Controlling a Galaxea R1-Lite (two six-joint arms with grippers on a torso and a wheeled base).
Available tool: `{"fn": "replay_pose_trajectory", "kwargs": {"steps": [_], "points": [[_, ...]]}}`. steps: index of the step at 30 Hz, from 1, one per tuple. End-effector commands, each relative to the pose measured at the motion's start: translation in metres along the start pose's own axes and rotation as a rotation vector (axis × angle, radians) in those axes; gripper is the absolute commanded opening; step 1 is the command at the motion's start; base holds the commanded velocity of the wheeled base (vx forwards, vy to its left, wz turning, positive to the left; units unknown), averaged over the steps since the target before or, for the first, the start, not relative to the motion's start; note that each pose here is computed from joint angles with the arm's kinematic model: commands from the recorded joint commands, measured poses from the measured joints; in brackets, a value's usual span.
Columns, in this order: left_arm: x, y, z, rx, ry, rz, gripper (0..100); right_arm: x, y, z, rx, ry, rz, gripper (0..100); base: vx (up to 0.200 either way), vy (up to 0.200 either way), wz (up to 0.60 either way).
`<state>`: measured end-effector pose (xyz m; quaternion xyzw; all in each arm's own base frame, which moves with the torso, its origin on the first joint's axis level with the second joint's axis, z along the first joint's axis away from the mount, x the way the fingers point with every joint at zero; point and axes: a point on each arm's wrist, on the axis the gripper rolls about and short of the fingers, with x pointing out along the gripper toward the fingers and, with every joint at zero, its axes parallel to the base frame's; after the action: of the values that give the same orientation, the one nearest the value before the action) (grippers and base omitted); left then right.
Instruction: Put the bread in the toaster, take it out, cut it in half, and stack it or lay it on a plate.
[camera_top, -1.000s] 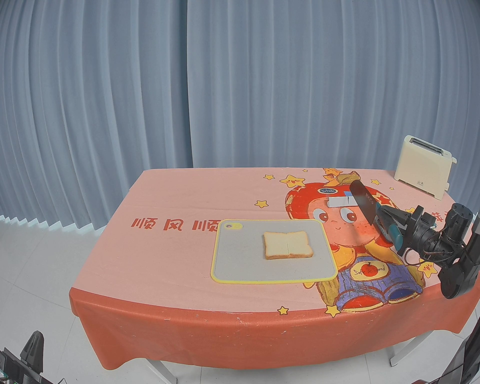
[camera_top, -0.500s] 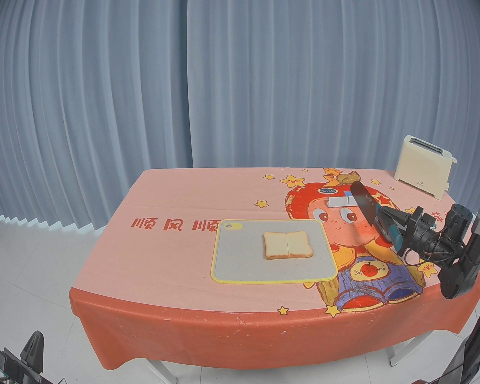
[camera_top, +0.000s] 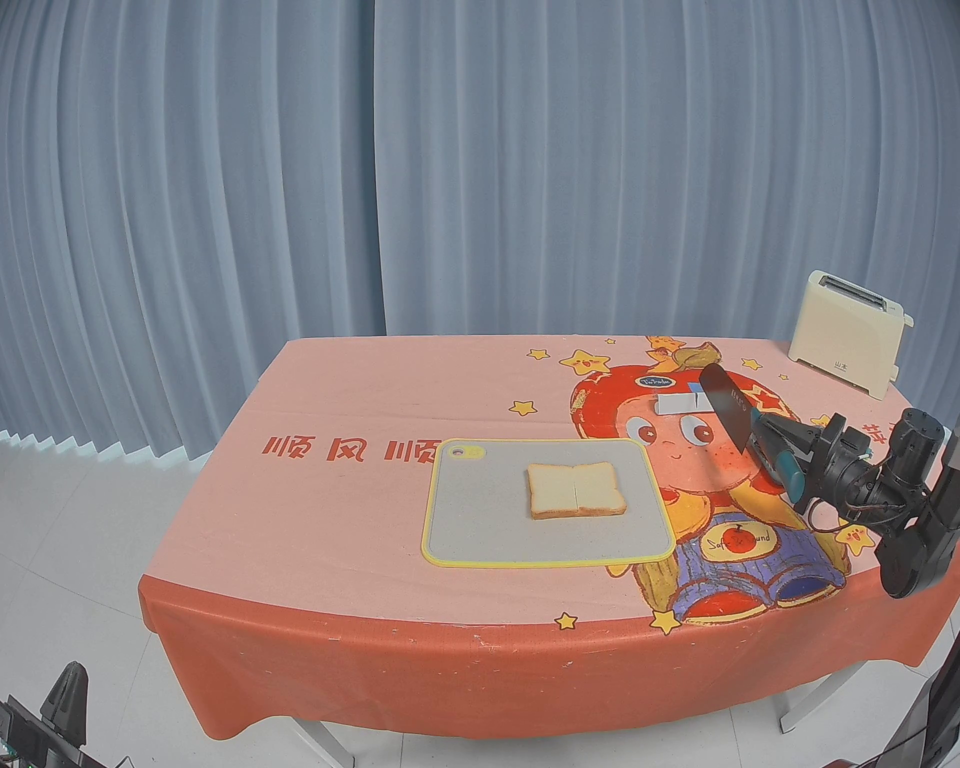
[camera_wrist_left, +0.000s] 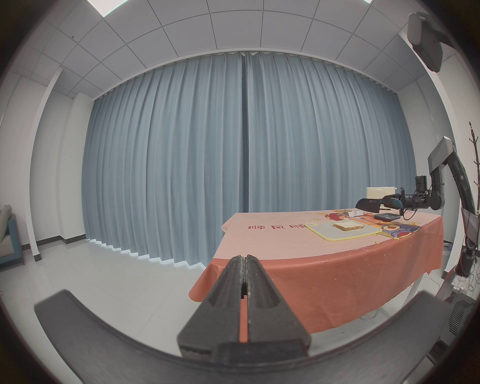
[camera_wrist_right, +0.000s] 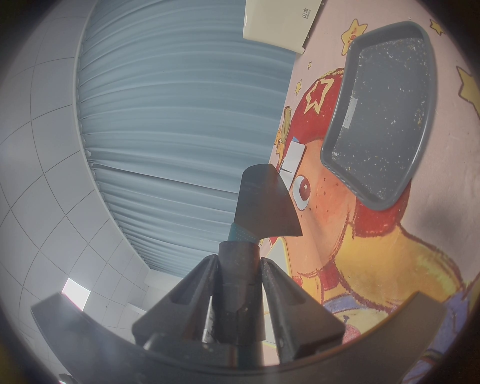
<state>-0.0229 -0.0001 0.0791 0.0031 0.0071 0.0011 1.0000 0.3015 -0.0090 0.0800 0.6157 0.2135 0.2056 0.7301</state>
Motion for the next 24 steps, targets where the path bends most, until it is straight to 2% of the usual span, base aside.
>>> {"fn": "replay_pose_trajectory", "kwargs": {"steps": [1, 14, 24], "points": [[0.0008, 0.0, -0.0032, 0.0, 0.01, 0.001, 0, -0.0001, 0.0011, -0.0004, -0.006, 0.002, 0.006, 0, 0.0, 0.0, 0.0], [0.0008, 0.0, -0.0032, 0.0, 0.01, 0.001, 0, 0.0033, -0.0079, -0.0018, 0.013, 0.011, -0.017, 0, 0.0, 0.0, 0.0], [0.0008, -0.0001, -0.0033, 0.0, 0.012, -0.001, 0, 0.0035, -0.0075, -0.001, 0.011, 0.011, -0.014, 0, 0.0, 0.0, 0.0]]}}
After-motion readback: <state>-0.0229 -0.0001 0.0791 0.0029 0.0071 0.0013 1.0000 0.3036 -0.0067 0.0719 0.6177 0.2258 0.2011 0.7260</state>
